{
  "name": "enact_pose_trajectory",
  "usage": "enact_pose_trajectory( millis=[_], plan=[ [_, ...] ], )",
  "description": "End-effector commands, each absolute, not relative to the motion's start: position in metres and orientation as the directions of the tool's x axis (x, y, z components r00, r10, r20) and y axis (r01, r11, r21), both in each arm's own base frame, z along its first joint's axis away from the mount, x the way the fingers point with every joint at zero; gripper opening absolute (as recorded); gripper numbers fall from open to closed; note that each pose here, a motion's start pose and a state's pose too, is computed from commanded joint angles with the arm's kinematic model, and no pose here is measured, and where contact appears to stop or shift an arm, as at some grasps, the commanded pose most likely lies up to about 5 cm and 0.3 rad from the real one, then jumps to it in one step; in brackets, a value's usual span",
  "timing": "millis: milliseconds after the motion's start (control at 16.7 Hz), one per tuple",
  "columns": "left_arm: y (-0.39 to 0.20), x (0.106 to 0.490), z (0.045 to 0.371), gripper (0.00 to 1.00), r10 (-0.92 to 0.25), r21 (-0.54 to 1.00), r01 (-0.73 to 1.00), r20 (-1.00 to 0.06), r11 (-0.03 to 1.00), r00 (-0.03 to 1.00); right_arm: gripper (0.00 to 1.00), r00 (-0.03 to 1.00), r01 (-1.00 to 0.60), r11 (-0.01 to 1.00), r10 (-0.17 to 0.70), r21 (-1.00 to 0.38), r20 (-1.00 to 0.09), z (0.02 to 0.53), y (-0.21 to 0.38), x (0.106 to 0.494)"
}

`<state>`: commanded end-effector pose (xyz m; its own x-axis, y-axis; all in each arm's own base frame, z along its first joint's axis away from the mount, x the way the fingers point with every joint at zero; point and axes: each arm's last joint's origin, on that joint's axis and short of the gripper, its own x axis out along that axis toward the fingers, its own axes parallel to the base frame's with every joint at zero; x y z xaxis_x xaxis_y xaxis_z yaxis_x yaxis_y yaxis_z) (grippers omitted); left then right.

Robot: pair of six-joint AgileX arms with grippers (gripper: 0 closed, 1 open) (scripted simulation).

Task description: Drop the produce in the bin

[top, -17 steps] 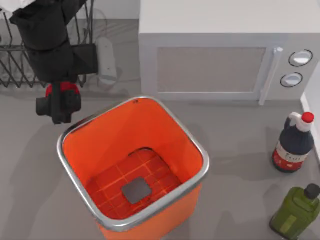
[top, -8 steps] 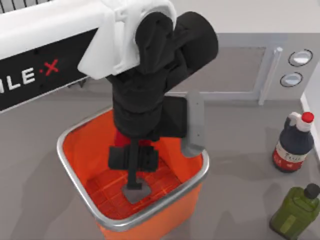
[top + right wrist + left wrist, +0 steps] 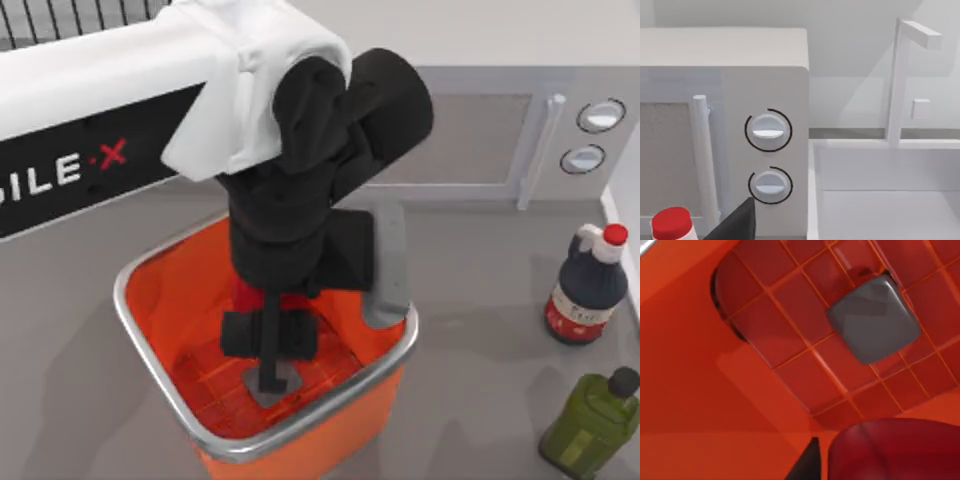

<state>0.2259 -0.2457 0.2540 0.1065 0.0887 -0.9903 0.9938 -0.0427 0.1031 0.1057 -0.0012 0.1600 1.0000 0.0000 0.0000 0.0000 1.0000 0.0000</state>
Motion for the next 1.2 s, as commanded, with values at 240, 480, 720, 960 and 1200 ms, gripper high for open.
enact_pose_trajectory(
  millis=[240,480,720,960,1200],
  plan=[
    [-0.244,0.228,0.218,0.00,0.083,0.107,0.993,-0.990,-0.041,0.110,1.00,1.000,0.000,1.000,0.000,0.000,0.000,0.160,-0.001,0.106],
    [-0.242,0.228,0.201,0.00,0.090,0.098,0.994,-0.991,-0.048,0.102,1.00,1.000,0.000,1.000,0.000,0.000,0.000,0.160,-0.001,0.106],
    [-0.242,0.228,0.201,0.15,0.090,0.098,0.994,-0.991,-0.048,0.102,1.00,1.000,0.000,1.000,0.000,0.000,0.000,0.160,-0.001,0.106],
    [-0.242,0.228,0.201,0.45,0.090,0.098,0.994,-0.991,-0.048,0.102,1.00,1.000,0.000,1.000,0.000,0.000,0.000,0.160,-0.001,0.106],
    [-0.242,0.228,0.201,0.75,0.090,0.098,0.994,-0.991,-0.048,0.102,1.00,1.000,0.000,1.000,0.000,0.000,0.000,0.160,-0.001,0.106]
  ],
)
